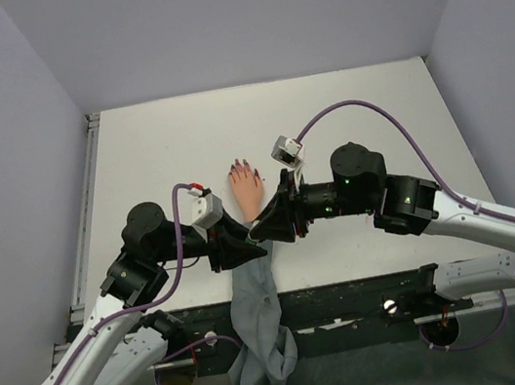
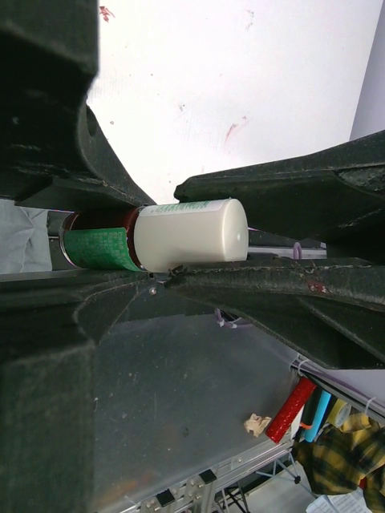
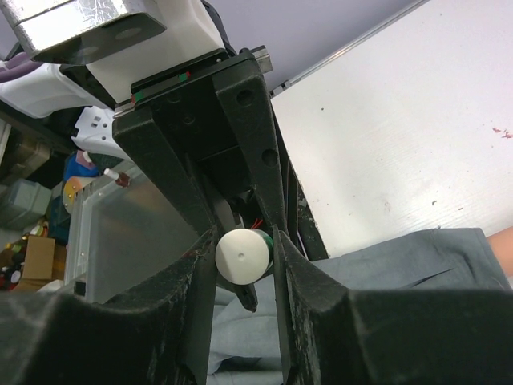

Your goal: Paint the nails

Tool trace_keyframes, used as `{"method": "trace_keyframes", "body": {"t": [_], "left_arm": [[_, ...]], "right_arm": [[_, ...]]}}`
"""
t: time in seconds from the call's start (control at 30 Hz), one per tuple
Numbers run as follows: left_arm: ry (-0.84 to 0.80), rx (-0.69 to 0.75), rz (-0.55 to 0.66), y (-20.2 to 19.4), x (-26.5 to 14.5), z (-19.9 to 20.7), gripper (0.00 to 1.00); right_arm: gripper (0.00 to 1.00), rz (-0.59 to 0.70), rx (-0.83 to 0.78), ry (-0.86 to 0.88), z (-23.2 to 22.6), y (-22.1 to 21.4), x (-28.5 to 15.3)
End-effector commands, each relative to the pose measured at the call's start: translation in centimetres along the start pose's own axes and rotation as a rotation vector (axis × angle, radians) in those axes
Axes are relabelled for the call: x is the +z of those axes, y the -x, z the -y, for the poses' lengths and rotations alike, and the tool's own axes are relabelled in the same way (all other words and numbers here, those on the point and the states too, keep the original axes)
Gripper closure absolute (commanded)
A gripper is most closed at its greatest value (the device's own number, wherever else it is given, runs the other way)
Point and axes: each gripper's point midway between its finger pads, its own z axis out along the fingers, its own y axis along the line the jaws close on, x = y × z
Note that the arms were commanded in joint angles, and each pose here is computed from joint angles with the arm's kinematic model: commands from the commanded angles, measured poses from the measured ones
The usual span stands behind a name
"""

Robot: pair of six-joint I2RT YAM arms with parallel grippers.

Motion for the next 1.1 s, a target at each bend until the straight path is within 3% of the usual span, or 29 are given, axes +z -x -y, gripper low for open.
{"method": "trace_keyframes", "body": {"t": [0.0, 0.63, 0.87, 1.07], "left_arm": [[-0.013, 0.031, 0.016, 0.6, -0.1, 0.3, 1.0], [0.048, 0.043, 0.03, 0.8, -0.3, -0.5, 1.0], [0.231, 0.078, 0.056, 1.1, -1.2, -3.1, 1.0], [0.495, 0.132, 0.042, 1.0, -3.2, -6.7, 1.0]], "right_arm": [[0.99, 0.017, -0.022, 0.017, -0.5, 0.7, 0.0], [0.99, 0.027, -0.032, 0.028, -0.6, 0.6, 0.0], [0.99, 0.042, 0.019, -0.011, 0.6, 0.3, 1.0], [0.99, 0.034, 0.126, -0.123, 3.3, -1.0, 3.3]]}}
